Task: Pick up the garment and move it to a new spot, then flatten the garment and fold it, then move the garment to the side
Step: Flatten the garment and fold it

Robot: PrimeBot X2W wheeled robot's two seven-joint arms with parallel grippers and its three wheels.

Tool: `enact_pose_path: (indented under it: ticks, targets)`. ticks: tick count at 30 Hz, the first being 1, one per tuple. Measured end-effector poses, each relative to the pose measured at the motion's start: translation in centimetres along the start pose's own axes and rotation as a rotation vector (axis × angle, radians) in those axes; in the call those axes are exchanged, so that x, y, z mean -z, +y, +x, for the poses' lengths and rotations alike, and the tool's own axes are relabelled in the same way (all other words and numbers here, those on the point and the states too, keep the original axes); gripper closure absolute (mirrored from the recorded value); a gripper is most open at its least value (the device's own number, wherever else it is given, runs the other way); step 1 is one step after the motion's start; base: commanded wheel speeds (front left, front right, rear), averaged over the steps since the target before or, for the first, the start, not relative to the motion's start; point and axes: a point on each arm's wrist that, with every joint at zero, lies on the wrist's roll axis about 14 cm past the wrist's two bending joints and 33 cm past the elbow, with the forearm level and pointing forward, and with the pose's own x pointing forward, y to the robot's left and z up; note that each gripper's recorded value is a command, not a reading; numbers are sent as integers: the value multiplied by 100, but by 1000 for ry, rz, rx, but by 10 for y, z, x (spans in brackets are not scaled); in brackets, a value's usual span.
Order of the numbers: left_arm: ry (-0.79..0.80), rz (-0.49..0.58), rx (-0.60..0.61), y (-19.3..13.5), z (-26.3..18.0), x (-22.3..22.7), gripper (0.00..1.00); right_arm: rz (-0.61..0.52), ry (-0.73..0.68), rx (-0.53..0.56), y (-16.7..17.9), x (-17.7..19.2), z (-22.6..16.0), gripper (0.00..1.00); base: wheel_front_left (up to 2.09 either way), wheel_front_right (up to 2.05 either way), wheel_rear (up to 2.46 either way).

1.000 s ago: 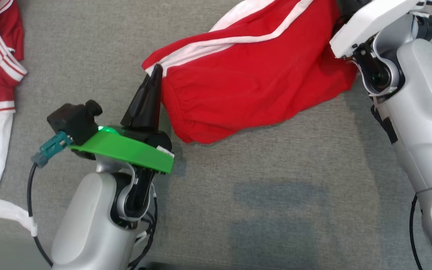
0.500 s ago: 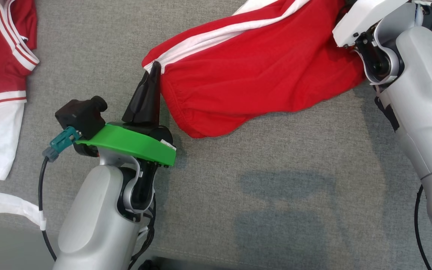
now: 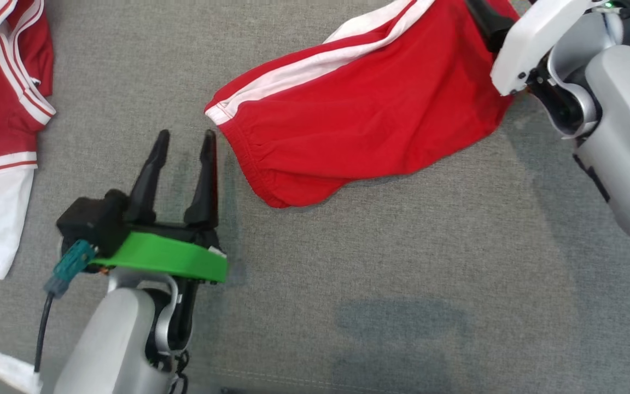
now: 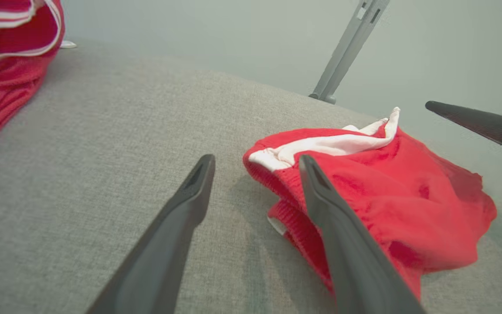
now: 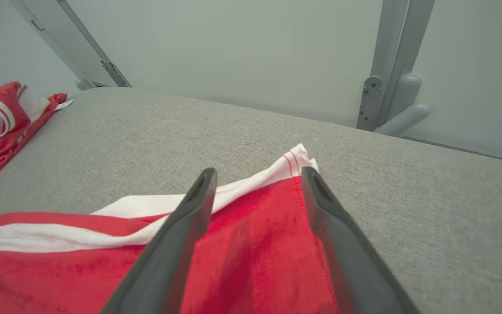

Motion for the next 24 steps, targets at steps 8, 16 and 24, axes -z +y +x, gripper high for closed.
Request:
enact_pose_path:
  ticks: [8,16,24]
  targets:
    - [-76,107,-38,1,-18,-14,0,-95,170,61,-32,23,-14,0,0,0,0]
    - [-52,104,-70,6,-28,2,0,-104,305,52,-31,66,-1,0,0,0,0]
    - [-25,81,-66,3,-38,12,0,-92,376,51,-26,73,-12,100,0,0,0]
